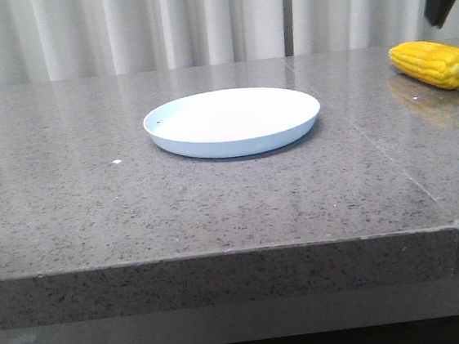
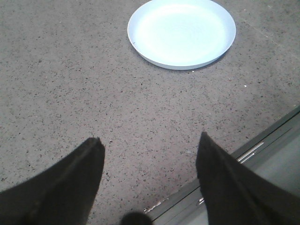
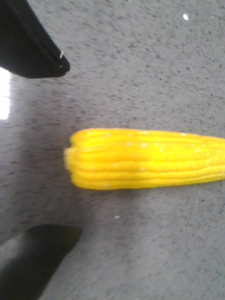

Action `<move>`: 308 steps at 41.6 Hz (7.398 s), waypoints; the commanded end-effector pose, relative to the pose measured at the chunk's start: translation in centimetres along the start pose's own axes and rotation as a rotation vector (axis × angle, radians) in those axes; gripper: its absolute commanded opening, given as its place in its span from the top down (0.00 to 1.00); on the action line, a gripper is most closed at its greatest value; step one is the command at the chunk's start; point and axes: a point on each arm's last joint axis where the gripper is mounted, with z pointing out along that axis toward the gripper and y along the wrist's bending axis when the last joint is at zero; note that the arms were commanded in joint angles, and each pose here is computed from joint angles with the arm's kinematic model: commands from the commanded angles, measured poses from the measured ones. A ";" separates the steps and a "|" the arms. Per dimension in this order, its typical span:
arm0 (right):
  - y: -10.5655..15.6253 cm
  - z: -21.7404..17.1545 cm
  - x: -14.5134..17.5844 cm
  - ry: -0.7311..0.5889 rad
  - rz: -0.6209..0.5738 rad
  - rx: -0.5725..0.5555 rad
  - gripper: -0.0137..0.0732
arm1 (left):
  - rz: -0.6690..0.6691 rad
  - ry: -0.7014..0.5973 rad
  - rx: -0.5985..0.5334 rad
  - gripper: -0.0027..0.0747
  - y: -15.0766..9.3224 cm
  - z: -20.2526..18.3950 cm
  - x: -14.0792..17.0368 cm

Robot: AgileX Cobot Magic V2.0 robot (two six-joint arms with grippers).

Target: Place corn on plate with both arms

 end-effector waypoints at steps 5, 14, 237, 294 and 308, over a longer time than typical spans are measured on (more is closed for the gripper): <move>-0.3 1.5 -2.8 -0.122 -0.006 0.009 0.09 | -0.007 -0.104 0.011 0.42 -0.1 -0.6 -1.4; -0.2 4.2 -2.7 -0.118 -0.009 0.006 0.09 | -0.008 -0.104 0.012 0.42 -0.1 -0.6 -1.4; 3.5 -27.6 15.2 -0.320 -0.332 -0.425 0.92 | -0.043 -0.288 -0.111 0.99 1.5 -1.7 0.7; 3.5 -27.6 15.3 -0.313 -0.334 -0.424 0.92 | -0.138 -0.761 -0.498 0.99 2.4 1.1 15.6; 3.5 -27.6 15.3 -0.313 -0.334 -0.424 0.92 | -0.140 -0.756 -0.501 0.99 2.4 1.1 15.6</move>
